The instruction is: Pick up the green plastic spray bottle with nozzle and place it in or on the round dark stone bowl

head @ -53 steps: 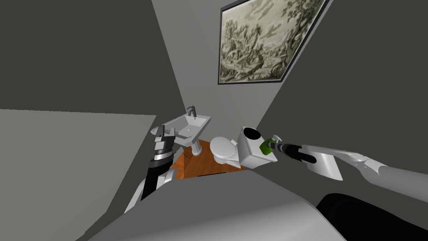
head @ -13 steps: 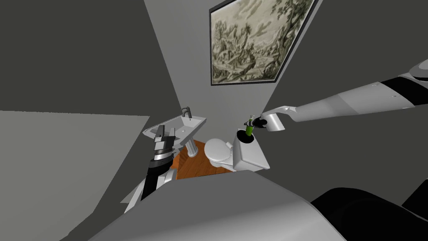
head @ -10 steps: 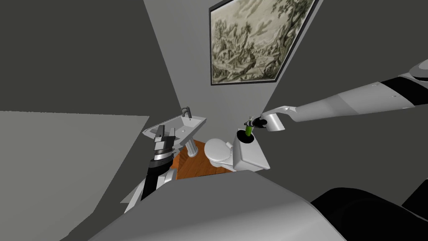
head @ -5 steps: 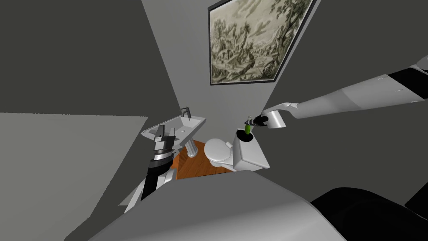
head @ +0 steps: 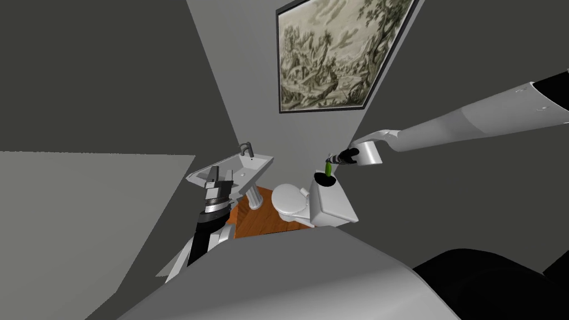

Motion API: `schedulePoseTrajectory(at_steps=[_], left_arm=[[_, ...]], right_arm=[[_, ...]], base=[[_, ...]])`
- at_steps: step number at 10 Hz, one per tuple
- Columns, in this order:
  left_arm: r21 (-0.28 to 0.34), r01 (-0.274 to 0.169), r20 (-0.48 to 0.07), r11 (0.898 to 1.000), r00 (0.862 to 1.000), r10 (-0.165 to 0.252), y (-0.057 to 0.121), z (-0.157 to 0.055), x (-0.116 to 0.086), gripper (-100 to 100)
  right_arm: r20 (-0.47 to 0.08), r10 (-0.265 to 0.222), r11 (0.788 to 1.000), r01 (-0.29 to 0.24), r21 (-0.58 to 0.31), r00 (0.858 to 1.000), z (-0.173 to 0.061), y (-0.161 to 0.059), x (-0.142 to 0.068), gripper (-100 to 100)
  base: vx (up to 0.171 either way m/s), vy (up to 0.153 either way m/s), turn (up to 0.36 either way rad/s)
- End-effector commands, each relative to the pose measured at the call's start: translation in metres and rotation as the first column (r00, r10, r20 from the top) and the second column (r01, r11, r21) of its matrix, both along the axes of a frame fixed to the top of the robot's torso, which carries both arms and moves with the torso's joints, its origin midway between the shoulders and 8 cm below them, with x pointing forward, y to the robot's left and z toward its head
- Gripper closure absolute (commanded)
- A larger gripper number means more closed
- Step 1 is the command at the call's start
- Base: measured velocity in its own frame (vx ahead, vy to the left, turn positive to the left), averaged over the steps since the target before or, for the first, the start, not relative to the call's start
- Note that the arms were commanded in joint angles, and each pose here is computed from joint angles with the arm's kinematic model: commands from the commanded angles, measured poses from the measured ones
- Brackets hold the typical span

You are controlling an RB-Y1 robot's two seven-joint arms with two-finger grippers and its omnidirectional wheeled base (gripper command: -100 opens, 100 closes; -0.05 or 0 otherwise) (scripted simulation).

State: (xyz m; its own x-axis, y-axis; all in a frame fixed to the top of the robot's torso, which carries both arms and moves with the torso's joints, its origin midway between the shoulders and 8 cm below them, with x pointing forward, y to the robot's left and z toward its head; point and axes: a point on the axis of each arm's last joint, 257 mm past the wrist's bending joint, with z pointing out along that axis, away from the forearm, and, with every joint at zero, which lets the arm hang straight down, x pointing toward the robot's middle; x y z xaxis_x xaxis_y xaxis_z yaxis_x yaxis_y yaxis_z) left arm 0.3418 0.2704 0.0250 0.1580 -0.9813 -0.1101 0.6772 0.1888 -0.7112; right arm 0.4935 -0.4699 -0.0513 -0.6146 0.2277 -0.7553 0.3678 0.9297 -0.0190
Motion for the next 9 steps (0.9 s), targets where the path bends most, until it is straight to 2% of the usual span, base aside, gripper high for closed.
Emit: schedulePoseTrajectory(at_steps=[1, 2, 3, 4, 9], left_arm=[[0.000, 0.000, 0.000, 1.000, 1.000, 0.000, 0.0000, 0.0000, 0.0000, 0], [0.000, 0.000, 0.000, 1.000, 1.000, 0.000, 0.0000, 0.0000, 0.0000, 0], [0.000, 0.000, 0.000, 1.000, 1.000, 0.000, 0.0000, 0.0000, 0.0000, 0], [0.000, 0.000, 0.000, 1.000, 1.000, 0.000, 0.0000, 0.0000, 0.0000, 0], [0.000, 0.000, 0.000, 1.000, 1.000, 0.000, 0.0000, 0.0000, 0.0000, 0]], right_arm=[[0.007, 0.009, 1.000, -0.009, 0.001, 1.000, 0.0098, 0.0000, 0.0037, -100], [0.014, 0.014, 1.000, -0.014, 0.001, 1.000, 0.0173, -0.0007, 0.0061, -100], [0.010, 0.010, 1.000, -0.010, 0.002, 1.000, 0.0123, -0.0005, 0.0031, -100], [0.010, 0.013, 1.000, -0.013, 0.001, 1.000, 0.0128, -0.0001, 0.0033, 0], [0.010, 0.012, 1.000, -0.012, 0.001, 1.000, 0.0128, -0.0001, 0.0033, 0]], base=[[0.003, 0.023, -0.038], [0.001, 0.026, -0.038], [0.001, 0.012, -0.008], [0.000, 0.000, 0.000], [0.000, 0.000, 0.000]])
